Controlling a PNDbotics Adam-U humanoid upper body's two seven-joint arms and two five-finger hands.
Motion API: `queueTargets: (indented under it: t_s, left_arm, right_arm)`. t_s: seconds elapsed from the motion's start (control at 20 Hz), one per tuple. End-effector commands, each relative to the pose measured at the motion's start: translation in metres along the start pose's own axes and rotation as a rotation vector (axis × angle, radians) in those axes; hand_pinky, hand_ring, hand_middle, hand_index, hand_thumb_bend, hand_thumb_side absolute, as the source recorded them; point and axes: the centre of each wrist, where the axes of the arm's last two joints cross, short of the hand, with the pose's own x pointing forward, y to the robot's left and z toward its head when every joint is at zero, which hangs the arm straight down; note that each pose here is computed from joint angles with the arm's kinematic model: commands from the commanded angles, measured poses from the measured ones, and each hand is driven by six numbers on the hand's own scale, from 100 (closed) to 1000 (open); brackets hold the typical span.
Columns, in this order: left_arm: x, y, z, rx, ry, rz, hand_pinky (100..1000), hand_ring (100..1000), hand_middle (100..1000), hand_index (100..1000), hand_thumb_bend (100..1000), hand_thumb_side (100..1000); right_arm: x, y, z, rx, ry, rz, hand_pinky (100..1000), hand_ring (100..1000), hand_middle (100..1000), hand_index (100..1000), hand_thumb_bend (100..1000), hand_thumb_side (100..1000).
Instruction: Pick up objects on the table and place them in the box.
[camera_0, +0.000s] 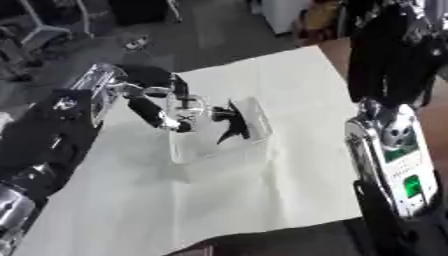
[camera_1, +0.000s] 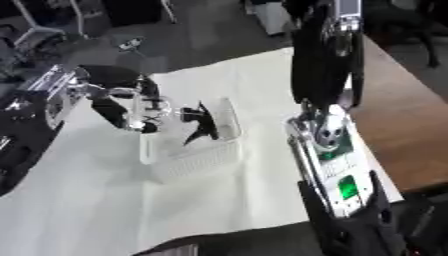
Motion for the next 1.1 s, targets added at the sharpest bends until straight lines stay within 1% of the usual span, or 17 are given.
queueTargets:
  t_s: [0.05,0.1,0.3,0.35,0.4,0.45,0.5,0.55,0.65,0.7,0.75,0.8,0.9,0.95,1.0,1.05,1.1]
  left_arm:
    - [-0.005,0.020,0.008,-0.057,-0.037,-0.048,878,831,796,805,211,1000]
    - [-0.005,0.021,0.009,-0.060,-0.035,-0.048,890,840,804,810,215,1000]
    - [-0.006,0.024,0.012,-0.077,-0.016,-0.052,991,922,865,855,250,1000]
    - [-0.006,0.024,0.012,-0.083,-0.011,-0.052,1000,945,882,872,269,1000]
    - [-0.006,0.024,0.012,-0.089,-0.008,-0.052,1000,974,902,895,304,1000]
    - [-0.006,0.024,0.012,-0.095,-0.006,-0.052,1000,1000,929,928,366,1000]
    - [-0.006,0.024,0.012,-0.098,-0.006,-0.052,1000,1000,946,948,419,1000]
    - [-0.006,0.024,0.013,-0.097,-0.006,-0.052,1000,1000,964,965,450,1000]
    - [-0.007,0.025,0.015,-0.071,-0.003,-0.049,1000,1000,967,964,413,1000]
    - [-0.008,0.025,0.018,-0.038,0.003,-0.042,1000,1000,968,966,420,1000]
    - [-0.010,0.025,0.024,0.014,0.018,-0.029,1000,1000,940,926,307,1000]
    - [-0.012,0.025,0.031,0.077,0.039,-0.016,1000,995,921,905,257,1000]
    - [-0.015,0.024,0.044,0.192,0.084,0.009,1000,900,852,834,206,1000]
    - [-0.017,0.023,0.049,0.239,0.103,0.022,1000,874,835,817,197,1000]
    - [-0.018,0.022,0.054,0.280,0.122,0.032,892,803,788,785,189,1000]
    - [-0.020,0.020,0.059,0.318,0.139,0.043,853,775,769,774,186,1000]
    - [-0.021,0.018,0.064,0.355,0.153,0.055,782,720,723,751,174,1000]
  right_arm:
    - [0.007,0.003,-0.007,0.003,-0.037,-0.016,542,586,659,825,264,1000]
    - [0.007,0.003,-0.007,0.003,-0.037,-0.015,542,586,659,825,264,1000]
    - [0.007,0.003,-0.006,0.004,-0.037,-0.014,542,586,659,825,266,1000]
    - [0.007,0.002,-0.006,0.005,-0.037,-0.014,542,586,659,825,266,1000]
    - [0.007,0.002,-0.006,0.005,-0.037,-0.014,542,586,659,825,266,1000]
    - [0.007,0.002,-0.007,0.004,-0.037,-0.014,542,586,659,825,265,1000]
    - [0.007,0.002,-0.007,0.004,-0.038,-0.014,542,586,659,825,265,1000]
    - [0.007,0.002,-0.007,0.004,-0.038,-0.014,542,586,659,825,264,1000]
    - [0.007,0.002,-0.007,0.003,-0.038,-0.014,543,586,659,825,263,1000]
    - [0.007,0.002,-0.007,0.002,-0.039,-0.013,543,586,659,825,263,1000]
    - [0.007,0.002,-0.007,0.001,-0.040,-0.013,543,586,659,824,260,1000]
    - [0.007,0.002,-0.007,0.000,-0.040,-0.012,543,586,659,825,259,1000]
    - [0.007,0.002,-0.007,0.000,-0.039,-0.009,542,586,659,825,265,1000]
    - [0.007,0.001,-0.007,0.002,-0.038,-0.007,541,586,659,825,266,1000]
    - [0.006,0.001,-0.006,0.004,-0.037,-0.004,541,586,659,824,268,1000]
    - [0.006,0.001,-0.006,0.005,-0.037,-0.002,541,586,659,824,268,1000]
    - [0.006,0.000,-0.006,0.006,-0.037,0.000,541,585,659,824,269,1000]
